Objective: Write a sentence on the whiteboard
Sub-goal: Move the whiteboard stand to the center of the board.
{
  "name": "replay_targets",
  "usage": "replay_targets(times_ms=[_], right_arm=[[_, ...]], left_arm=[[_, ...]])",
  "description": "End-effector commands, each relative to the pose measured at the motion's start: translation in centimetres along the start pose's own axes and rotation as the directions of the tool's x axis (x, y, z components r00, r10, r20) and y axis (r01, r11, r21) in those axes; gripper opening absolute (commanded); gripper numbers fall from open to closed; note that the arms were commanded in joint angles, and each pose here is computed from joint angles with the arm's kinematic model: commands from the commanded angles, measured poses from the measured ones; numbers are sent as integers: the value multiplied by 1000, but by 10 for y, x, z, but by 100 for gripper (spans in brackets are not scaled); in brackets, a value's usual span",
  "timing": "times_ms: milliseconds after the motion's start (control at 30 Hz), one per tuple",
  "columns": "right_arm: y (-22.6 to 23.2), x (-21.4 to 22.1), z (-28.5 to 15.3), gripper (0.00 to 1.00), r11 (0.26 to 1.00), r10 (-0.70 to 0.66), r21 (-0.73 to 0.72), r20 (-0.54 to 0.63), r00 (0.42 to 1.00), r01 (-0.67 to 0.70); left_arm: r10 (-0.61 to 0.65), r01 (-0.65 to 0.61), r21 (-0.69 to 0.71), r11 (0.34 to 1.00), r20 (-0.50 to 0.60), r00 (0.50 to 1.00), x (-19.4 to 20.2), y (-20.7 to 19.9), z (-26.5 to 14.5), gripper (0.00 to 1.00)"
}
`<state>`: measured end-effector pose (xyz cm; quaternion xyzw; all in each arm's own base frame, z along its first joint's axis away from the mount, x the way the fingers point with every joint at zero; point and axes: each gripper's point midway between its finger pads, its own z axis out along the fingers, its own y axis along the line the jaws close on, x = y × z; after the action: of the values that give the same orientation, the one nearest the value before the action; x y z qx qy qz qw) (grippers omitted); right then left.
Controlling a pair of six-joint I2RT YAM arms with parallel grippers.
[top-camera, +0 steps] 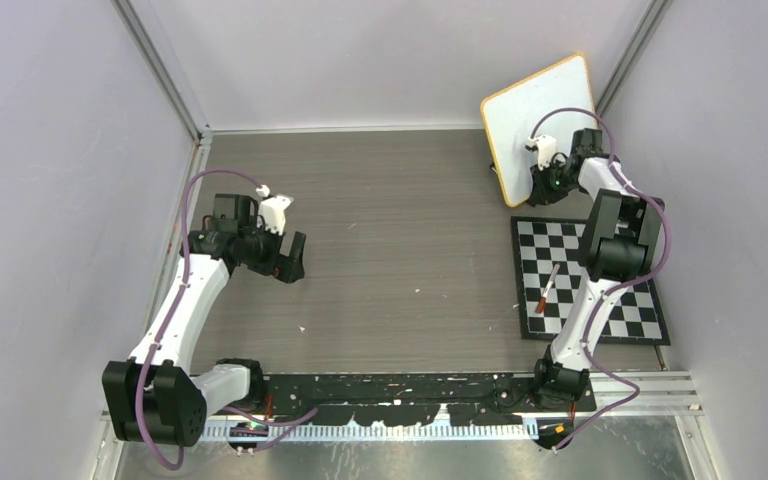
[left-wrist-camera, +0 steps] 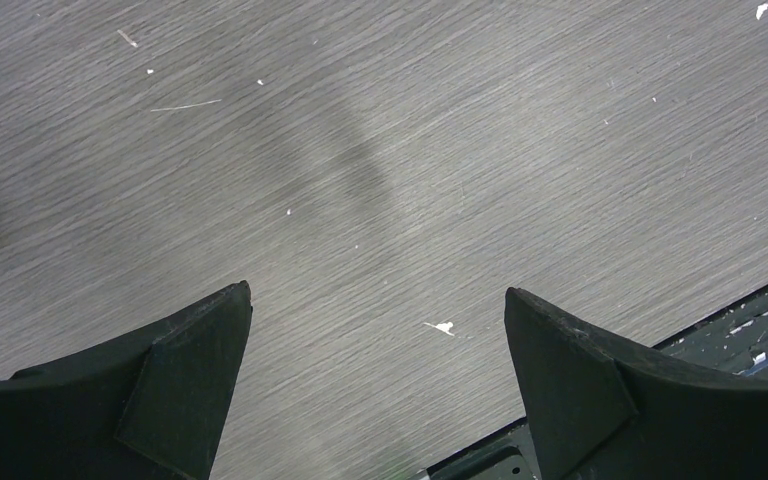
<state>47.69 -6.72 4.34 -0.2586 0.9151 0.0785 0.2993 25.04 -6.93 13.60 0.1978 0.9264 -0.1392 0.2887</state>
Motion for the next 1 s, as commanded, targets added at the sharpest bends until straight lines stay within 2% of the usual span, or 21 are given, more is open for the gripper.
replay_targets(times_ms=[0, 33, 333, 633, 833, 967], right_arm=[[2, -31, -6, 3, 999, -35, -21, 66, 997, 37], [3, -31, -5, 1, 999, -38, -20, 64, 997, 40], [39, -44, 6, 0, 994, -102, -19, 56, 993, 103], [90, -62, 17, 0, 985, -162, -44, 70, 984, 166], [136, -80, 25, 0, 976, -193, -85, 77, 978, 199], [164, -85, 28, 0, 973, -205, -94, 69, 976, 211]], left_arm=[[28, -29, 6, 1000, 47, 998, -10, -1, -3, 100], [30, -30, 5, 1000, 51, 998, -11, -1, -3, 100], [22, -21, -22, 1000, 43, 999, -10, 5, -1, 100], [-21, 30, -165, 986, 54, 998, -15, 30, -4, 100], [-76, 83, -244, 966, 39, 996, -13, 53, -6, 100], [-180, 197, -234, 952, 89, 980, -13, 73, -18, 100]])
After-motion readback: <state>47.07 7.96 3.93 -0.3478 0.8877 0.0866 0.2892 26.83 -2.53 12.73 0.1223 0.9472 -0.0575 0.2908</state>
